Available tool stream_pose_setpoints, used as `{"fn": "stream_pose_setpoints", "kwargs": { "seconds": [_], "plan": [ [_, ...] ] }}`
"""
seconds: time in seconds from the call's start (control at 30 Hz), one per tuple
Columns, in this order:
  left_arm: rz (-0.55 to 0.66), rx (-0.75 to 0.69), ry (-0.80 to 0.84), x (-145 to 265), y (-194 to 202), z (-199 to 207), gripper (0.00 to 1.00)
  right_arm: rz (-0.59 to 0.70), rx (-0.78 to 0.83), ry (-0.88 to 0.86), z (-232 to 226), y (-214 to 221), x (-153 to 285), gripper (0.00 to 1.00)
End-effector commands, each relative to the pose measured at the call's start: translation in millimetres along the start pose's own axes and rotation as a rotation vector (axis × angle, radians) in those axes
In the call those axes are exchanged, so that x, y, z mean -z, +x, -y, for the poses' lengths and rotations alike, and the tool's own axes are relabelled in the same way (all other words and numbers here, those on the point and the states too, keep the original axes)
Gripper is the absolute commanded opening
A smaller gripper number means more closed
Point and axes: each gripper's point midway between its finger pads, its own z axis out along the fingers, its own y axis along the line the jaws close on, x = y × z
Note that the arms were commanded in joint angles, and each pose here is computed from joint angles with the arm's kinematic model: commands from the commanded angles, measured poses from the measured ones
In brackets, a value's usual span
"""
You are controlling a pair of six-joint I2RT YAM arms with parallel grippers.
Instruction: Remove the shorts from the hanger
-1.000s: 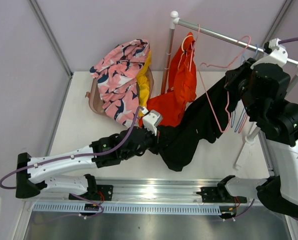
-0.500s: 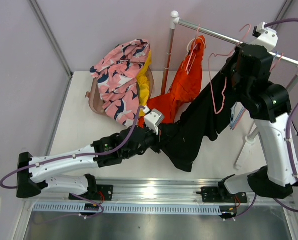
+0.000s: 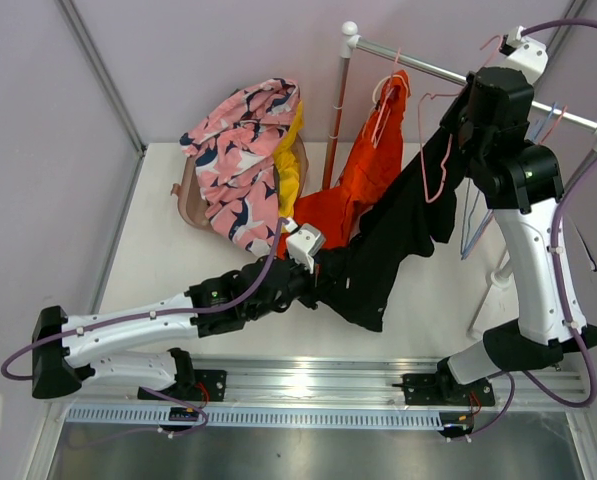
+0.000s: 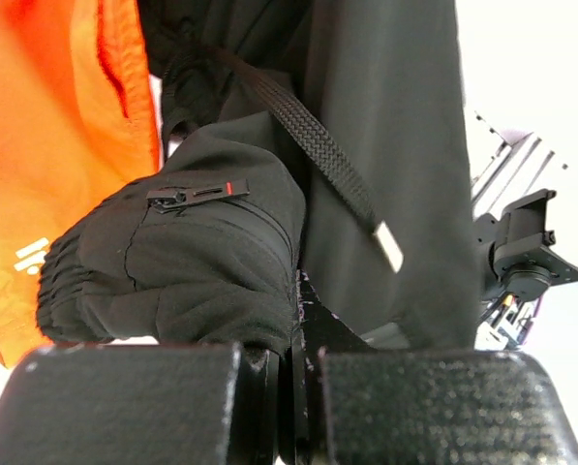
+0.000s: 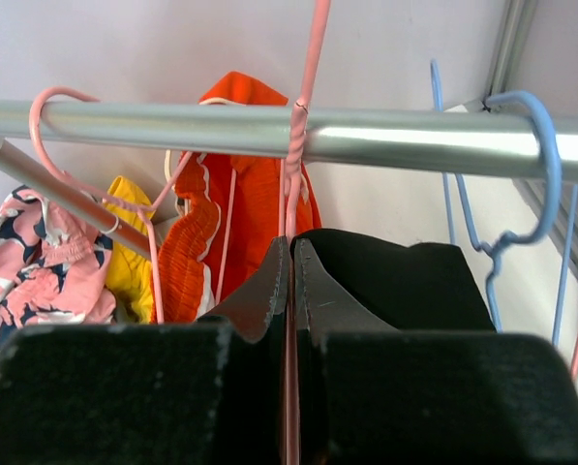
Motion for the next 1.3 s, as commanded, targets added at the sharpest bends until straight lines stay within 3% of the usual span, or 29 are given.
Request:
{"fn": "stream_pose_setpoints", "kwargs": {
  "seconds": [0.0,0.23,0.7,0.8,0.83,0.93,1.27],
  "plan": [
    [0.028,0.014,0.016,2.2,-7.7,1.3,0.00,0.119,-0.062,-0.019,-3.4,-38.1,-3.0,0.00],
    [0.025,0.011,-0.009,4.1,-4.2,-7.9,0.00,0.077,-0.058,0.001,4.5,-17.8,-18.5,0.00],
    [0.021,0.027,-0.005,4.8,-3.0,-7.8,0.00,0.035,-0.060,0.003,15.9,1.1,-9.4,0.00],
    [0.014,0.034,-0.008,5.6,1.0,-9.4,0.00,0.043,-0.058,-0.002,17.8,-2.0,-4.3,0.38],
    [0.018,0.042,-0.006,7.2,0.2,-9.2,0.00,0.049,-0.061,-0.001,19.1,-4.1,-2.4,0.63],
    [0.019,0.049,-0.007,9.1,1.4,-10.3,0.00,0.067,-0.069,-0.005,21.5,-10.8,4.5,0.99],
    [0.044,0.046,-0.051,25.6,-11.6,-19.4,0.00,0.090,-0.104,-0.065,21.4,-26.3,30.4,0.99]
  ]
}}
